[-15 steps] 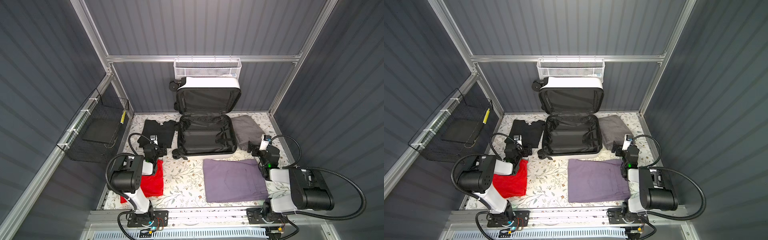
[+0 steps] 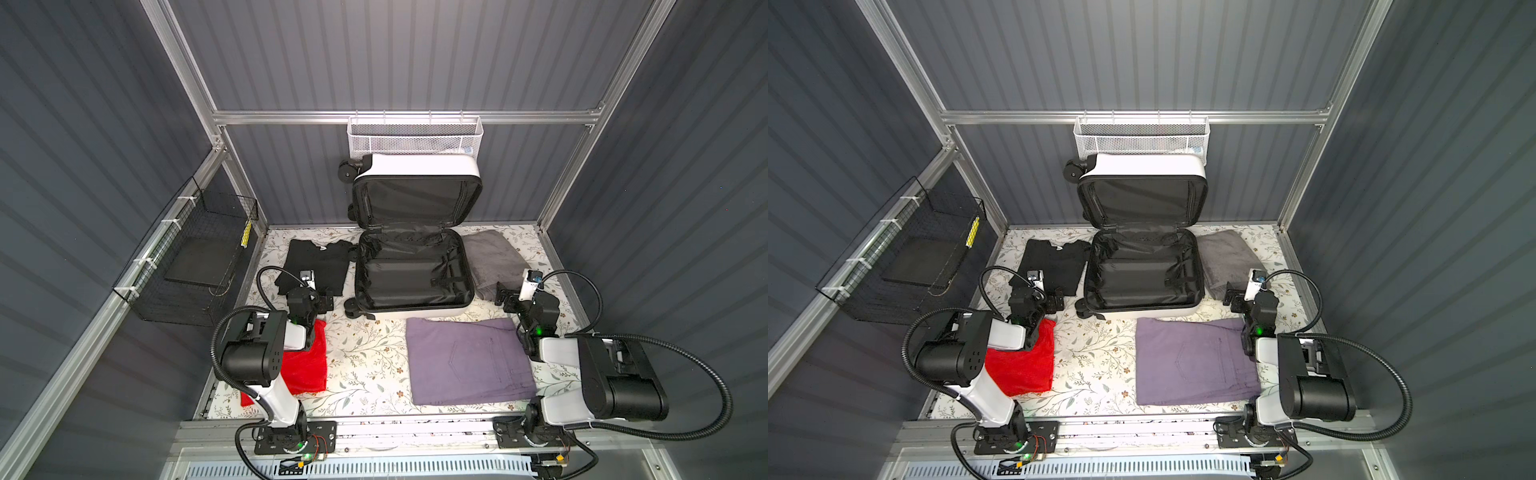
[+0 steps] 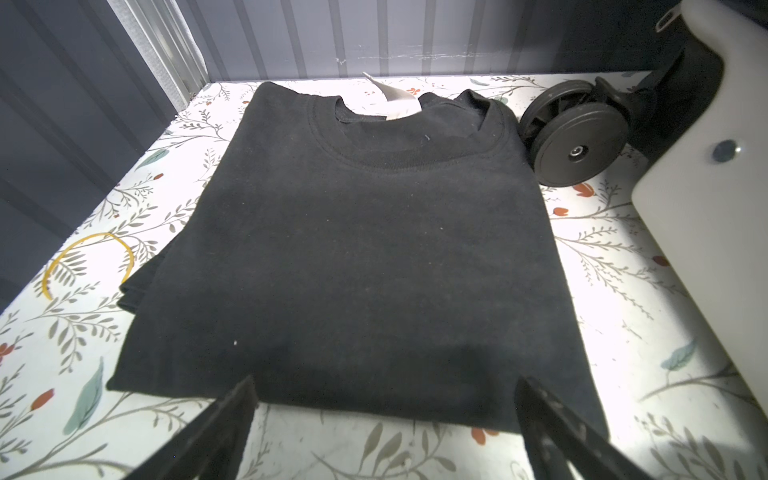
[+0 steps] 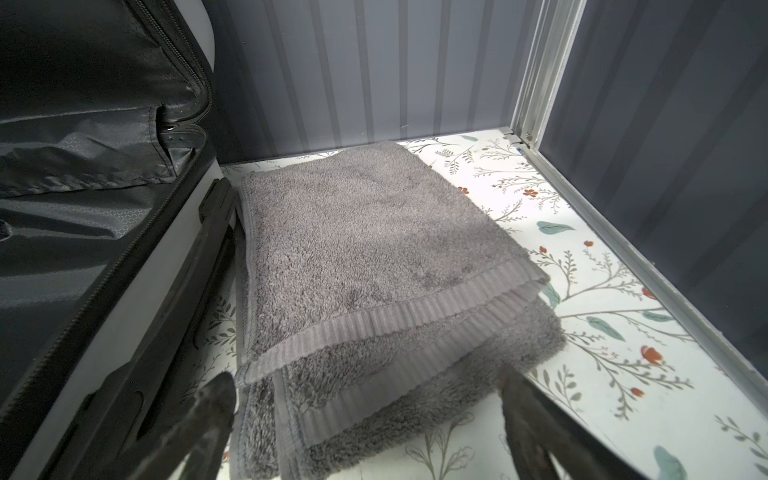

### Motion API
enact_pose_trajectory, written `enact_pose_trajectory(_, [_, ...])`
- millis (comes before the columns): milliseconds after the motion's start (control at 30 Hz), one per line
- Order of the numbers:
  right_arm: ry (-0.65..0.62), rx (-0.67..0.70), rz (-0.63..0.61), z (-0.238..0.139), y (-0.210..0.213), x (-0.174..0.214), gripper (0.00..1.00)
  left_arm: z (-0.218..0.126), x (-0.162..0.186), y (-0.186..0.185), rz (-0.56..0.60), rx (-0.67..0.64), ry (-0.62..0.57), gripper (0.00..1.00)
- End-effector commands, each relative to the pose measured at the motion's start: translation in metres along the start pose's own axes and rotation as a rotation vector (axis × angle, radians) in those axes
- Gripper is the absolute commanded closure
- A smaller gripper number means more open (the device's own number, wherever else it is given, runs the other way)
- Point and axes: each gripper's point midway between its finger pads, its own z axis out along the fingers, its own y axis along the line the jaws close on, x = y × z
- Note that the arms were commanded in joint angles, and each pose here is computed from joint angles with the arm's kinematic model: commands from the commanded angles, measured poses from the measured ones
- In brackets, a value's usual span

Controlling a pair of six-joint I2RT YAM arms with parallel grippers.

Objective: Pack the luggage

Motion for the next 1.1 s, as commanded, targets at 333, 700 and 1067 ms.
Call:
enact_pose_trajectory(333, [-0.030, -0.009, 0.004, 0.000, -0.002, -0.009, 0.01, -0.002, -0.005, 0.006, -0.006, -0.032, -0.018, 0.00])
enact_pose_trajectory(700, [0.028, 0.156, 0.122, -0.030, -0.025, -0.052, 0.01, -0.028, -0.057, 0.034, -0.135, -0.178, 0.065, 0.00])
enact_pose_trajectory(1067, [0.093, -0.003, 0.589, -0.087, 0.006, -0.104, 0.01, -0.085, -0.098, -0.020, -0.389, 0.060, 0.258, 0.00])
